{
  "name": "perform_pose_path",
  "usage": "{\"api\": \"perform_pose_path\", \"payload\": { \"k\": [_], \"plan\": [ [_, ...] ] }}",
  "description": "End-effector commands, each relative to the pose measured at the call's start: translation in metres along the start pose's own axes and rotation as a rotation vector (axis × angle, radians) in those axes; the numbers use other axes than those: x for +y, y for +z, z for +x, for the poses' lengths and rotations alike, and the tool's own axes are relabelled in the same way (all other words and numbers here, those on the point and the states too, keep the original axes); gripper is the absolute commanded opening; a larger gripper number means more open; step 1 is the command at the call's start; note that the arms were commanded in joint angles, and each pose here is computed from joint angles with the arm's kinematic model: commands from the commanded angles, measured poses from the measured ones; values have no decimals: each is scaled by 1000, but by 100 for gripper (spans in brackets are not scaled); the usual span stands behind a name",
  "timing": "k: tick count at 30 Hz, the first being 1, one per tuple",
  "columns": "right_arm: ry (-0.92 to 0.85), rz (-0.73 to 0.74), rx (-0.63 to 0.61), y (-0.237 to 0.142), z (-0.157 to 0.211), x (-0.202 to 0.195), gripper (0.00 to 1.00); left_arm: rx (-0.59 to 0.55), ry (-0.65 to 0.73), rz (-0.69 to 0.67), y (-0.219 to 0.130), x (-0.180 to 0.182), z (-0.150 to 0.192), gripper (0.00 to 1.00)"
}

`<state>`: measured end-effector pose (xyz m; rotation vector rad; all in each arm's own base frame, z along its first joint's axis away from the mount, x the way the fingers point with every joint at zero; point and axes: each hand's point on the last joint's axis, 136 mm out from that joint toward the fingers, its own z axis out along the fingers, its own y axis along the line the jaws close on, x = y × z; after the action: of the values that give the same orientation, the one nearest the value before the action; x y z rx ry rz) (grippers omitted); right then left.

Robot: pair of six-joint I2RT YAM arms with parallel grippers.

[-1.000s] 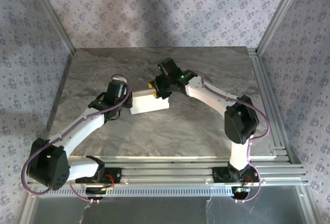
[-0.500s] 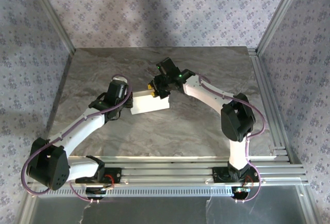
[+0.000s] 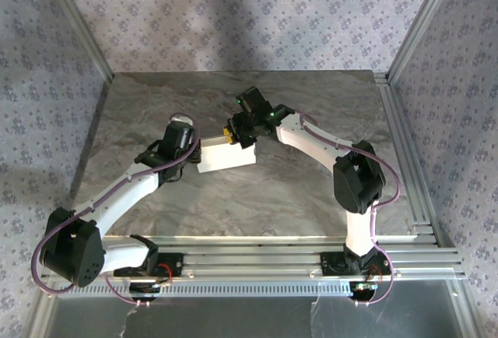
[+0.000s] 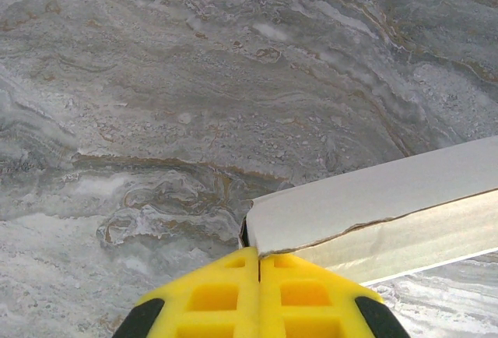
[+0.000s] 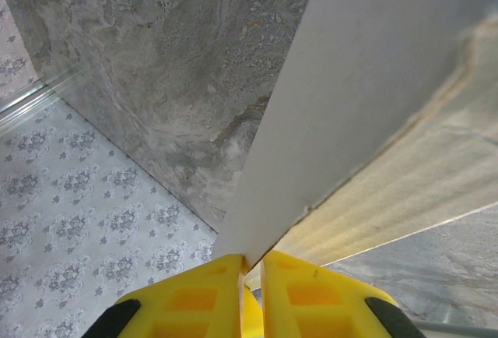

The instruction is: Fold the paper box

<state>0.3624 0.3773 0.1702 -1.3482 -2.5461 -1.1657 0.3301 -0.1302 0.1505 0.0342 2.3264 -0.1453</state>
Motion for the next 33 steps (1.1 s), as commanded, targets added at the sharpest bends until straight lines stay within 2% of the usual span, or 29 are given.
{"api": "perform_pose_path", "payload": {
  "k": [1,11,16,26,33],
  "plan": [
    [31,56,-36,9,-11,-17,13,113,26,-19,2,4,30,0],
    [28,60,-54,10,-15,-20,7,105,26,-25,1,4,28,0],
    [12,48,-59,9,-14,-16,26,104,29,-23,1,3,28,0],
    [12,46,-70,11,-12,-9,29,100,32,-29,-1,4,26,0],
    [16,77,-102,12,-12,-13,25,96,34,-33,-1,3,26,0]
  ]
}}
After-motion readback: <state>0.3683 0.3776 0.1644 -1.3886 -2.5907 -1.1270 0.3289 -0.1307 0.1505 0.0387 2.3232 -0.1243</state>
